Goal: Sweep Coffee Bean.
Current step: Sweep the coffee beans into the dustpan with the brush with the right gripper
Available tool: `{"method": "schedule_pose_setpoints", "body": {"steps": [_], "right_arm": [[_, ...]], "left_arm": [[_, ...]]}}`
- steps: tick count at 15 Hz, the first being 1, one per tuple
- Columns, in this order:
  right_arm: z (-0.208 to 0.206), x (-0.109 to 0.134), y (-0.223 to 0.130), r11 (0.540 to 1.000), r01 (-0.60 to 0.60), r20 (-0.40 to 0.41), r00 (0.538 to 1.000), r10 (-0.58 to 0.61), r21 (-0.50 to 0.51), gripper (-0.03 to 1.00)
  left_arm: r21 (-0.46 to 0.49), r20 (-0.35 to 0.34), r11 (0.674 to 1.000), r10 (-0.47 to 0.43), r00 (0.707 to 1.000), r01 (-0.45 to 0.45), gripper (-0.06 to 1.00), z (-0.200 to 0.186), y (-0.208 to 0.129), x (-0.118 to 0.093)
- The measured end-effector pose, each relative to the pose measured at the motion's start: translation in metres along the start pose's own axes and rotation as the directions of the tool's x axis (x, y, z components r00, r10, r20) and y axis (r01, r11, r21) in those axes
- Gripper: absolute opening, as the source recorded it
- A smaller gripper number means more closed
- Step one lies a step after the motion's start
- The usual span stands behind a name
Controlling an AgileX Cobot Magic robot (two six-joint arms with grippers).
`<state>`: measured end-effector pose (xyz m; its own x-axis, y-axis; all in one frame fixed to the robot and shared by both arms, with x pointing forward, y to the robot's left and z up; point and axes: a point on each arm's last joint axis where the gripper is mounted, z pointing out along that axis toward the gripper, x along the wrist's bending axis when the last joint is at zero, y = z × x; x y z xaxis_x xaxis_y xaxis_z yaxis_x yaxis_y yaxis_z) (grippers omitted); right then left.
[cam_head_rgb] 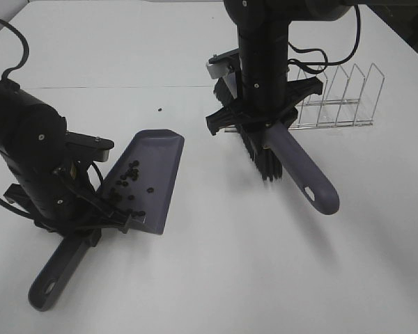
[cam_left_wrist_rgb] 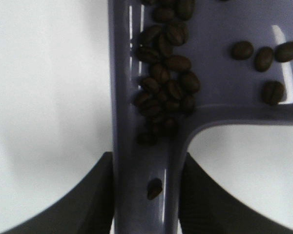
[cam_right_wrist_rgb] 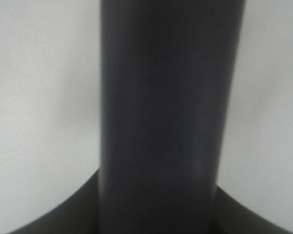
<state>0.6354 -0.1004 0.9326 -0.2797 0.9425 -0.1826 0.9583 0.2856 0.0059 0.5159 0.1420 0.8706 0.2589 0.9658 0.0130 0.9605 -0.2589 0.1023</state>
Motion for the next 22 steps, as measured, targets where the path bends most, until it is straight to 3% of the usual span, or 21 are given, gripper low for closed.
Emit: {"method": "schedule_pose_setpoints", "body": {"steps": [5, 6, 12, 17, 22], "right_arm": [[0.029, 0.011, 0.001, 0.998, 0.008, -0.024, 1.0, -0.006, 0.066, 0.28], [0.033, 0.019, 0.0, 0.996, -0.009, -0.083, 0.996, 0.017, 0.09, 0.28], [0.049, 0.065, 0.0, 0.997, 0.007, -0.259, 0.966, 0.012, 0.071, 0.28], [0.04, 0.106, 0.013, 1.0, -0.007, -0.489, 0.872, 0.019, 0.026, 0.28], [0.01, 0.11, 0.023, 0.998, 0.057, -0.515, 0.855, -0.06, -0.022, 0.28]], "left_arm": [[0.0, 0.001, 1.0, -0.002, 1.0, 0.002, 0.31, 0.0, 0.0, 0.0], [0.0, 0.001, 1.0, -0.002, 1.0, 0.002, 0.31, 0.0, 0.0, 0.0], [0.0, 0.001, 1.0, -0.003, 1.0, 0.003, 0.31, 0.0, 0.0, 0.0], [0.002, 0.002, 1.0, -0.012, 1.0, 0.012, 0.31, 0.0, 0.0, 0.0], [0.003, 0.005, 0.999, -0.033, 0.999, 0.033, 0.31, 0.0, 0.0, 0.001]]}}
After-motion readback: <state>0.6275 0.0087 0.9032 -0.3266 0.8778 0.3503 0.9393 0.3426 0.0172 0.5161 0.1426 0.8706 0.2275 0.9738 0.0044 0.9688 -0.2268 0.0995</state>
